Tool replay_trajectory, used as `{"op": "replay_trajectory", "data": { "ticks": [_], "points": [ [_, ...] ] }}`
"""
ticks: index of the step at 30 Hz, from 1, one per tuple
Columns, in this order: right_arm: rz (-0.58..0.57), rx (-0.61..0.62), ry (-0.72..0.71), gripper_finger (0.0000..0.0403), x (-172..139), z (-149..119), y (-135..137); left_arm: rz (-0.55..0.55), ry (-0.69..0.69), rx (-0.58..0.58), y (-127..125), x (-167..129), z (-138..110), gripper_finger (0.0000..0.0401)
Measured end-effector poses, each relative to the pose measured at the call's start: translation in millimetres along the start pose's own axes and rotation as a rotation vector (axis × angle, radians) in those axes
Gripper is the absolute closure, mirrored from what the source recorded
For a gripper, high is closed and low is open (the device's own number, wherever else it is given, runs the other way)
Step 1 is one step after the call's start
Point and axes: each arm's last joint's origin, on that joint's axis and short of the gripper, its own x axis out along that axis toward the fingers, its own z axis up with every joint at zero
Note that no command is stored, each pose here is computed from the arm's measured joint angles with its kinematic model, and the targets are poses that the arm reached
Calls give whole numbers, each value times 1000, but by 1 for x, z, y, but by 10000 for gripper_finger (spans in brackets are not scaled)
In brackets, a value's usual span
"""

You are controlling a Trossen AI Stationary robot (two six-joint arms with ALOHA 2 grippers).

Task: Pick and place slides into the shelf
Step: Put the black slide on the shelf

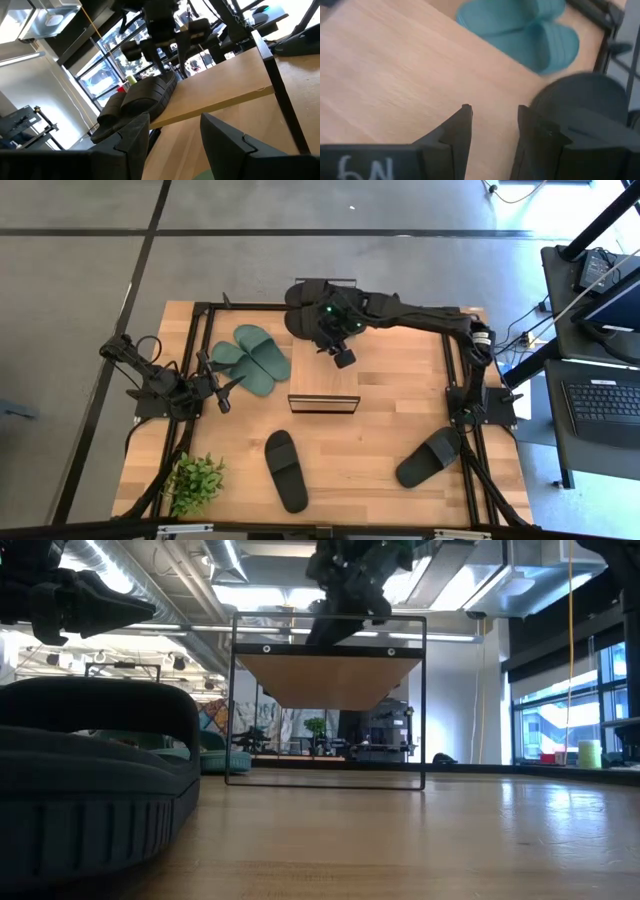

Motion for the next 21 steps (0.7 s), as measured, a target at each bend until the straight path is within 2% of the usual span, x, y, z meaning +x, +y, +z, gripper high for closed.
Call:
{"op": "replay_trajectory", "data": {
  "ticks": [6,21],
  "points": [
    [-23,29,66,244,13,-5,-2,0,0,0,0,0,0,233],
    [-101,-1,8,243,11,-7,-16,1,0,0,0,0,0,233]
  ]
}}
